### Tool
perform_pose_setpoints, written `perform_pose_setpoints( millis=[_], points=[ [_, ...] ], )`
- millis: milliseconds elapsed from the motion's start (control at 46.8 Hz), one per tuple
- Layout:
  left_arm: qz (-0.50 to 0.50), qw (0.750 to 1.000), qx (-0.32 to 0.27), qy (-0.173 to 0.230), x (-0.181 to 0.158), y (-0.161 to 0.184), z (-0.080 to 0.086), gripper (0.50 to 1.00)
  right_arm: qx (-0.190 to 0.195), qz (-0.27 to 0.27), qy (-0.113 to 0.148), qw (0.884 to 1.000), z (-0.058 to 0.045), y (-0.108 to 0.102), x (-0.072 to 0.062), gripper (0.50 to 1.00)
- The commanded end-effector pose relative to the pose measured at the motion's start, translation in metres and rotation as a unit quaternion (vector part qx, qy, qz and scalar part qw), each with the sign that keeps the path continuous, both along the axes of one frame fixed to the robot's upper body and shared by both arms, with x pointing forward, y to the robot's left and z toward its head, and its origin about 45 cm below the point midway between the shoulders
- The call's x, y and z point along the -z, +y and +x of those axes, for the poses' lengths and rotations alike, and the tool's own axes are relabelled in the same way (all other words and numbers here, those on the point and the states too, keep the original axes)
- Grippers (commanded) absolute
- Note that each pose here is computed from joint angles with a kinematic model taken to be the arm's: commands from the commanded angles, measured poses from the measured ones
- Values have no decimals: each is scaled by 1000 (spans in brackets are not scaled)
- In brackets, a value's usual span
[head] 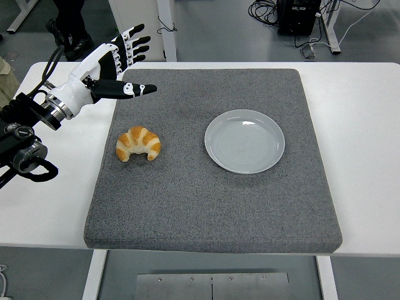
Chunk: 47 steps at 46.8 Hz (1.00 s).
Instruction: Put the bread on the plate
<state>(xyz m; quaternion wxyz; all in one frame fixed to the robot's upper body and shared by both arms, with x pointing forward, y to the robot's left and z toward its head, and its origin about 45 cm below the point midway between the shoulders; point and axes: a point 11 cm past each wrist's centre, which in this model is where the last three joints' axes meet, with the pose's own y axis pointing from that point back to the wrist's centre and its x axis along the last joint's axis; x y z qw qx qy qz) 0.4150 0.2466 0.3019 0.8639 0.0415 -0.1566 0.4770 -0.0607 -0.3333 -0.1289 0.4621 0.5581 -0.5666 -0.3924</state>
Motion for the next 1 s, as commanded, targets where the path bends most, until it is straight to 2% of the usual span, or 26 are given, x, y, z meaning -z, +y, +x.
perform_pose_setpoints(
  millis=[0, 214, 449, 598, 748, 983],
  points=[
    [35, 999, 7, -11, 5, 3, -6, 981, 0, -1, 0, 1000, 0, 0, 0, 1000],
    [130, 990, 32, -41, 11, 11, -23, 983, 0, 0, 0, 1000, 0, 0, 0, 1000],
    [238, 967, 39, -87, 31, 18, -38, 981, 0, -1, 0, 1000, 0, 0, 0, 1000],
    [284, 953, 51, -95, 50, 18, -47, 981, 0, -1, 0, 1000, 0, 0, 0, 1000],
    [326, 940, 42, -90, 64, 22, -48, 981, 0, -1, 0, 1000, 0, 0, 0, 1000],
    [356, 931, 11, -79, 74, 41, -39, 980, 0, -1, 0, 1000, 0, 0, 0, 1000]
  ],
)
